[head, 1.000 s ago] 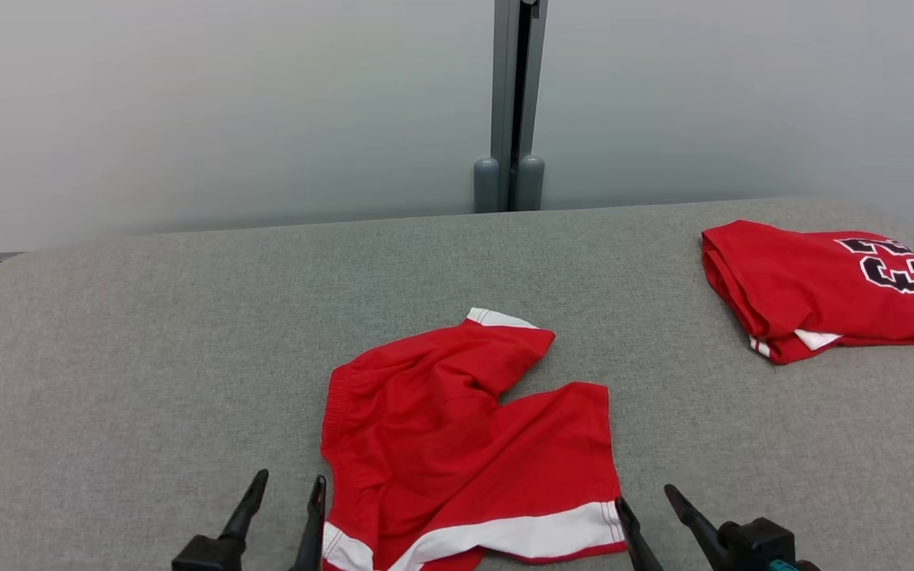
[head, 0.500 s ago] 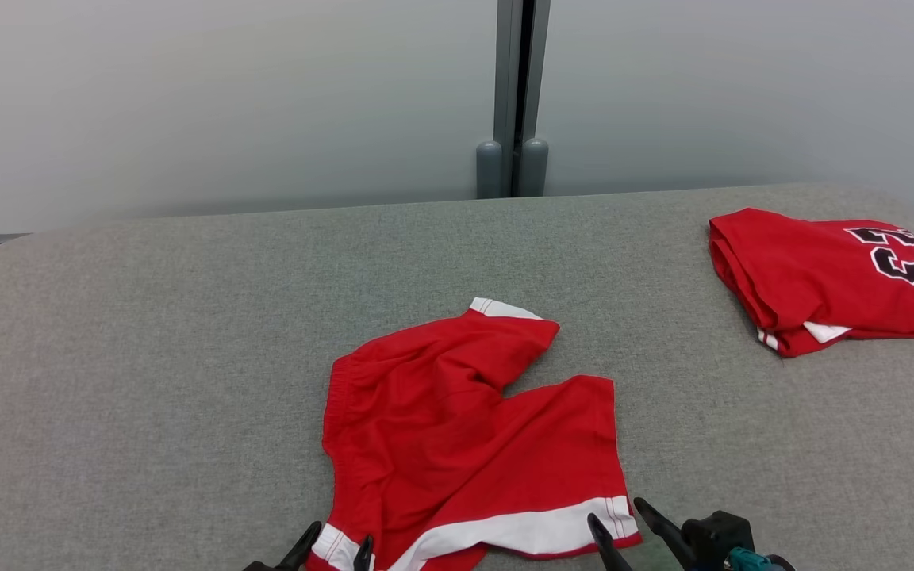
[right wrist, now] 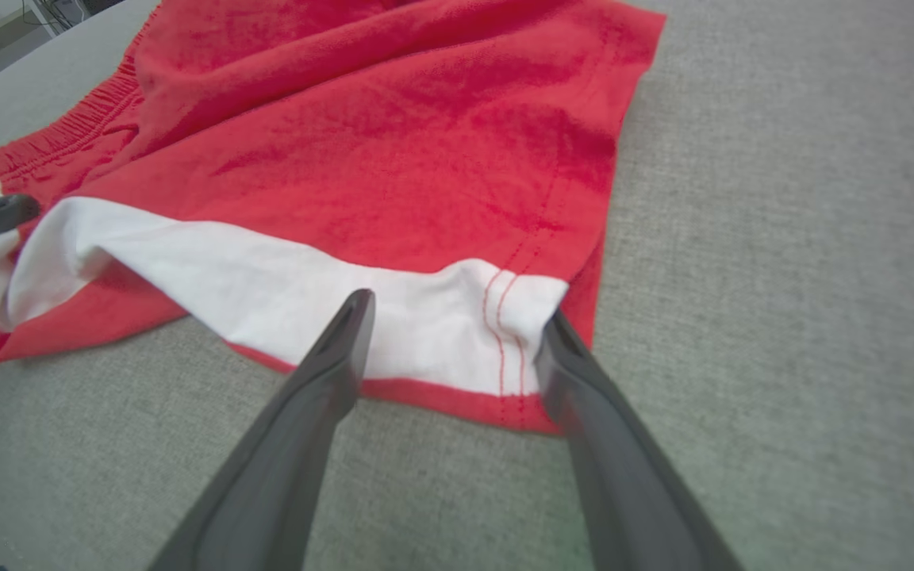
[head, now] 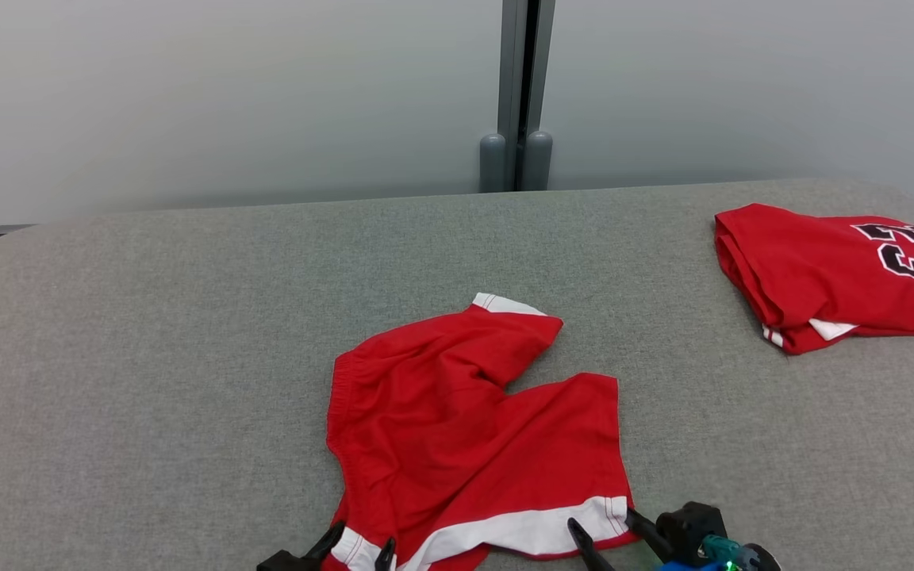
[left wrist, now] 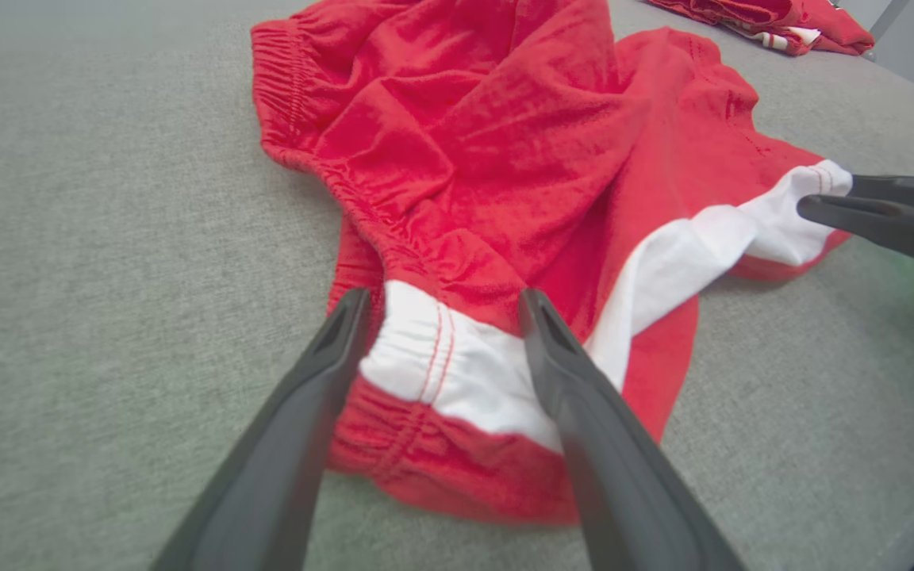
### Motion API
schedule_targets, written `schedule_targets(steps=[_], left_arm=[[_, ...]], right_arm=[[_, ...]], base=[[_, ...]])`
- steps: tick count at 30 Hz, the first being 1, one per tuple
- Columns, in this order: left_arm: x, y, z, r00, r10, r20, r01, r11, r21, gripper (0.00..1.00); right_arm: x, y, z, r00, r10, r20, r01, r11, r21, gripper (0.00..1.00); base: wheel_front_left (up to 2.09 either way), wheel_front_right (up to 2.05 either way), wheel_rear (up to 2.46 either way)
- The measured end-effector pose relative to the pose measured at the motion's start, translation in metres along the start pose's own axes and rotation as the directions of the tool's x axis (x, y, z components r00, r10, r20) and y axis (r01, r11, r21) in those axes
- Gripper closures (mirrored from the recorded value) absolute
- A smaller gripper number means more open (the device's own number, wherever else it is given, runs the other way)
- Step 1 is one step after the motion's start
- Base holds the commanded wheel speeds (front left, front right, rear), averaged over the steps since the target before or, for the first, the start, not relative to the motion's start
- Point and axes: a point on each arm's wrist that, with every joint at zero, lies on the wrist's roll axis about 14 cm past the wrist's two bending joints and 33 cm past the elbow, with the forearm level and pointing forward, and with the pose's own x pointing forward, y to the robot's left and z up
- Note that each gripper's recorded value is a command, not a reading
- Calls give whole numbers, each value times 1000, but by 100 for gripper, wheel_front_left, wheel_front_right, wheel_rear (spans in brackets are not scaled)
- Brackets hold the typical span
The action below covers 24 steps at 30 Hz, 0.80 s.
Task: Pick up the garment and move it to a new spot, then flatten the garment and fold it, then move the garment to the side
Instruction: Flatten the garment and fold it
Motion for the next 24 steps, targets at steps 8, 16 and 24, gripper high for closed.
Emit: schedule_targets(steps=[8, 16, 24], left_arm=[[6, 0, -5, 999, -20, -36, 20, 1000, -11, 100], [15, 4, 21, 999, -14, 41, 17, 998, -67, 100], [26, 10, 90, 971, -20, 237, 54, 989, -139, 100]], right_arm=[[11, 2, 9, 1000, 17, 6, -17, 1000, 11, 100], [15, -4, 47, 992, 15, 125, -18, 1000, 23, 100], [10, -21, 103, 957, -5, 291, 3, 1000, 7, 100]], base=[[0, 0, 0], [0, 0, 0], [0, 0, 0]])
